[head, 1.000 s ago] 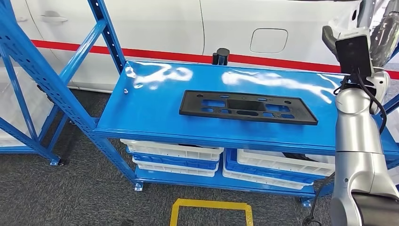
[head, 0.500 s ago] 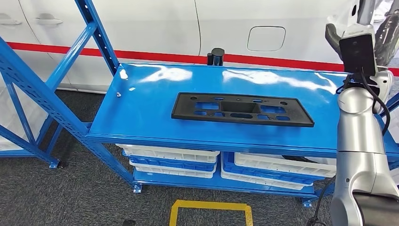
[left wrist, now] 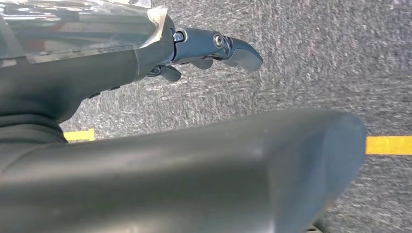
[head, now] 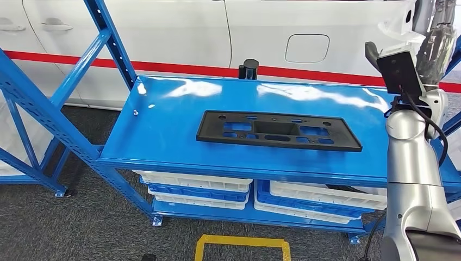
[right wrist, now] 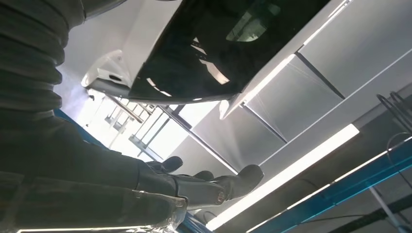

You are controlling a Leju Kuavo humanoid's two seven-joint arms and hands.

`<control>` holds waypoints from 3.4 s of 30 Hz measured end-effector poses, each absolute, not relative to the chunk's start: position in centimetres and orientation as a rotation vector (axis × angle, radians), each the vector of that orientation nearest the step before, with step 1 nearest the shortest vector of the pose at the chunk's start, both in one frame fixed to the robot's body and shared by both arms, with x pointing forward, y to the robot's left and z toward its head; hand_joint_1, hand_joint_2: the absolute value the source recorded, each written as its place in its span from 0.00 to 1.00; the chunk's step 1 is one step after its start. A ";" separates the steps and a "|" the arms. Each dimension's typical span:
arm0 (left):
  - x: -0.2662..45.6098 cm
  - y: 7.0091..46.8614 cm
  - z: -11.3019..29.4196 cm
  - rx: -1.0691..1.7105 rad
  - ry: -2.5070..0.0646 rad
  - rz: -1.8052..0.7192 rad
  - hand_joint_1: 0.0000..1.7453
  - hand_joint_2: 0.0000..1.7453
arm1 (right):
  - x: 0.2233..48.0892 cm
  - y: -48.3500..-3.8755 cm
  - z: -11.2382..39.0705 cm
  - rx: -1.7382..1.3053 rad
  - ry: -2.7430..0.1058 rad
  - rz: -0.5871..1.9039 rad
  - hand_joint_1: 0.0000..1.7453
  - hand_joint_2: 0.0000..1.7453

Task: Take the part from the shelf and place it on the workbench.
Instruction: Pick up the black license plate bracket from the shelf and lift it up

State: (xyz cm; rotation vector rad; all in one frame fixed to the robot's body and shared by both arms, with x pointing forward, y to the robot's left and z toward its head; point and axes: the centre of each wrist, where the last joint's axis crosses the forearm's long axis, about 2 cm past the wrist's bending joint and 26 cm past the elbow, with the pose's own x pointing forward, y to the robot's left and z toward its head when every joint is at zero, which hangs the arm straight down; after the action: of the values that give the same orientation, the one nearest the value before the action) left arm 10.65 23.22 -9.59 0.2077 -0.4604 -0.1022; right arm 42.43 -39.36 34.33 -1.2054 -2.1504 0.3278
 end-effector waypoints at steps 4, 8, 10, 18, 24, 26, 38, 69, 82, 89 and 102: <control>10.6 23.3 -9.6 0.210 -0.458 -0.102 0.00 0.00 | 41.9 -39.1 33.7 -1.203 -2.131 0.370 0.00 1.00; 10.6 23.4 -9.6 0.213 -0.457 -0.096 0.00 0.00 | 41.5 -38.6 33.7 -1.192 -2.104 0.460 0.00 1.00; 10.6 23.4 -9.6 0.214 -0.457 -0.088 0.00 0.00 | 41.3 -38.0 33.7 -1.177 -2.072 0.569 0.00 1.00; 10.2 23.4 -9.7 0.214 -0.465 -0.050 0.00 0.00 | 41.5 -34.0 33.1 -1.084 -1.956 0.999 0.00 1.00; 9.3 23.5 -9.9 0.220 -0.453 -0.024 0.00 0.00 | 41.6 -32.2 31.9 -1.023 -1.945 1.119 0.00 1.00; 9.2 23.5 -9.9 0.221 -0.453 -0.023 0.00 0.00 | 41.5 -32.0 31.7 -1.005 -1.945 1.137 0.00 1.00; 9.0 23.4 -10.0 0.218 -0.452 -0.015 0.00 0.00 | 41.6 -31.6 32.6 -0.896 -1.907 1.246 0.00 1.00; 8.1 21.6 -9.9 0.170 -0.437 0.015 0.00 0.00 | 35.9 -34.7 33.2 -0.609 -1.873 1.360 0.00 1.00; 9.3 21.0 -9.6 0.145 -0.404 -0.175 0.00 0.00 | 26.9 -36.9 23.9 -0.574 -1.748 1.328 0.00 1.00; 9.4 20.9 -9.6 0.146 -0.404 -0.202 0.00 0.00 | 26.8 -37.4 21.5 -0.563 -1.649 1.329 0.00 1.00; 9.7 20.8 -9.5 0.149 -0.433 -0.221 0.00 0.00 | 31.3 -38.3 18.4 -0.673 -1.585 1.260 0.00 1.00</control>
State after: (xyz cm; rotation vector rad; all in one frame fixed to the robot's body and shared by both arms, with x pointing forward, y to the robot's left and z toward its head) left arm 9.67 20.83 -9.50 0.1492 -0.4330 -0.2208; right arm 31.25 -38.28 18.36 -0.6734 -1.5851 1.2602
